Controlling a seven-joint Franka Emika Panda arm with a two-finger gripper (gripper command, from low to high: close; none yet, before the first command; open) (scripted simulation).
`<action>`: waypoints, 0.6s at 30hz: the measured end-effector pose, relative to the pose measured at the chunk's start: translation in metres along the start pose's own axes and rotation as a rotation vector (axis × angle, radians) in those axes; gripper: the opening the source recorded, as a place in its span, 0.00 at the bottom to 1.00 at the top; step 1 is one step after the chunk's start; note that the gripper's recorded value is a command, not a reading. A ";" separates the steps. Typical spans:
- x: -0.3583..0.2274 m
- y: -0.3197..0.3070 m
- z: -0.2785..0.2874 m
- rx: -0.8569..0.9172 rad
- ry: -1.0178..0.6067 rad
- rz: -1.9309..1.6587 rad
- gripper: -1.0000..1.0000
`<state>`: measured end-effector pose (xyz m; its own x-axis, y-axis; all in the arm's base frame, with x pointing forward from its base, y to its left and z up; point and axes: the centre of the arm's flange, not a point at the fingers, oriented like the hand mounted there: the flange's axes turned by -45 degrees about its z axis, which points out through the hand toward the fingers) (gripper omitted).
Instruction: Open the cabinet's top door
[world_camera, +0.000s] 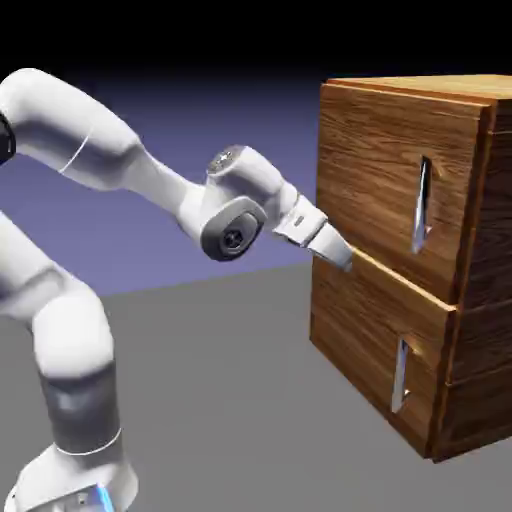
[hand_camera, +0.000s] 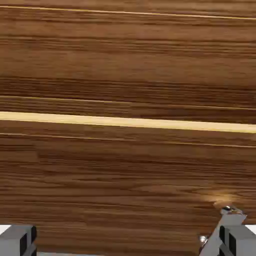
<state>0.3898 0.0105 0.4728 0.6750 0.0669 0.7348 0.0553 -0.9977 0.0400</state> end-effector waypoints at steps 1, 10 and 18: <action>0.004 -0.002 -0.004 0.001 0.011 -0.005 1.00; 0.032 -0.012 -0.035 0.001 0.116 -0.040 1.00; 0.047 -0.012 -0.060 -0.006 0.214 -0.056 1.00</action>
<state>0.3766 0.0244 0.5470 0.4996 0.1184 0.8581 0.0832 -0.9926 0.0885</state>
